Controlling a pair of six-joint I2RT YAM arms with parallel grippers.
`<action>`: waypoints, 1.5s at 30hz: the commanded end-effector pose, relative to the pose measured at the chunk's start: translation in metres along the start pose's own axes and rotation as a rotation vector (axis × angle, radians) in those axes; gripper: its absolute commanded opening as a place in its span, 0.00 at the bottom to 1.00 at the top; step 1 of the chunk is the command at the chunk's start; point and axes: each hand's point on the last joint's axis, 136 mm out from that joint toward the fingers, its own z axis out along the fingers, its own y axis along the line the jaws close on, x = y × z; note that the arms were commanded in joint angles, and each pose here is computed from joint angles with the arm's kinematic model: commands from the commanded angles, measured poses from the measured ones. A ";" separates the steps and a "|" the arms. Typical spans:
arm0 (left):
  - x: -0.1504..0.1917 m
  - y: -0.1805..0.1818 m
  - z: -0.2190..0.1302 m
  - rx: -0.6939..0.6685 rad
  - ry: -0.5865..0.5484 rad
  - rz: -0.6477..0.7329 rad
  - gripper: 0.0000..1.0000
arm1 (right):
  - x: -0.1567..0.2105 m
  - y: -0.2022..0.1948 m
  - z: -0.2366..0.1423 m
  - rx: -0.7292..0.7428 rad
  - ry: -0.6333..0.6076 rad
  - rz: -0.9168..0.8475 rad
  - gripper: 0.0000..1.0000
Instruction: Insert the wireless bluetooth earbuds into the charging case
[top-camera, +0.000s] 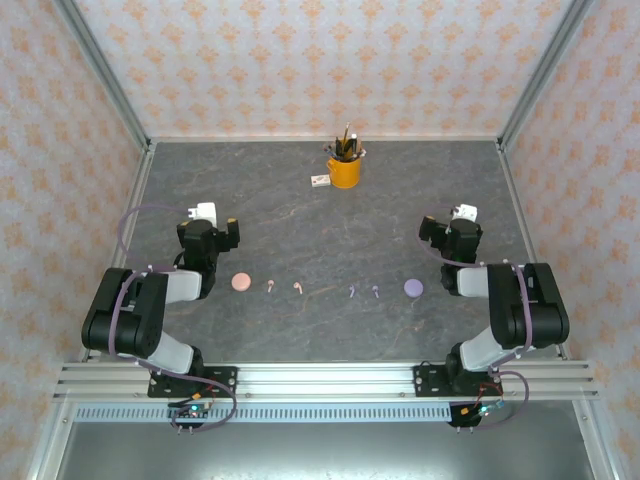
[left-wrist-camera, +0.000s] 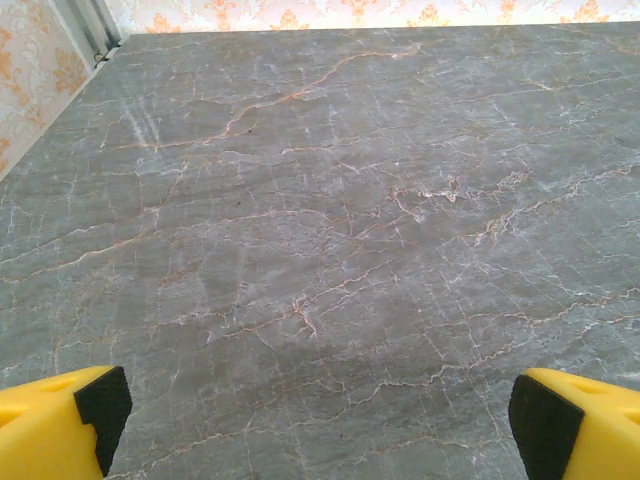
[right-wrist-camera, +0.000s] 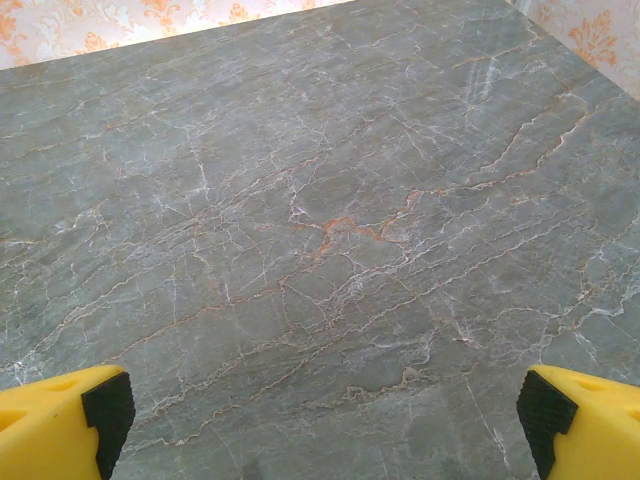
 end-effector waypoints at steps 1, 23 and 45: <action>-0.011 0.002 -0.001 -0.019 -0.038 -0.020 1.00 | -0.011 0.002 -0.002 -0.013 -0.032 0.009 1.00; -0.011 0.002 0.000 -0.012 -0.031 -0.024 1.00 | -0.011 0.002 -0.001 -0.013 -0.029 0.010 1.00; -0.084 -0.002 -0.066 -0.092 0.123 -0.201 1.00 | -0.056 -0.011 -0.057 0.185 0.316 0.336 1.00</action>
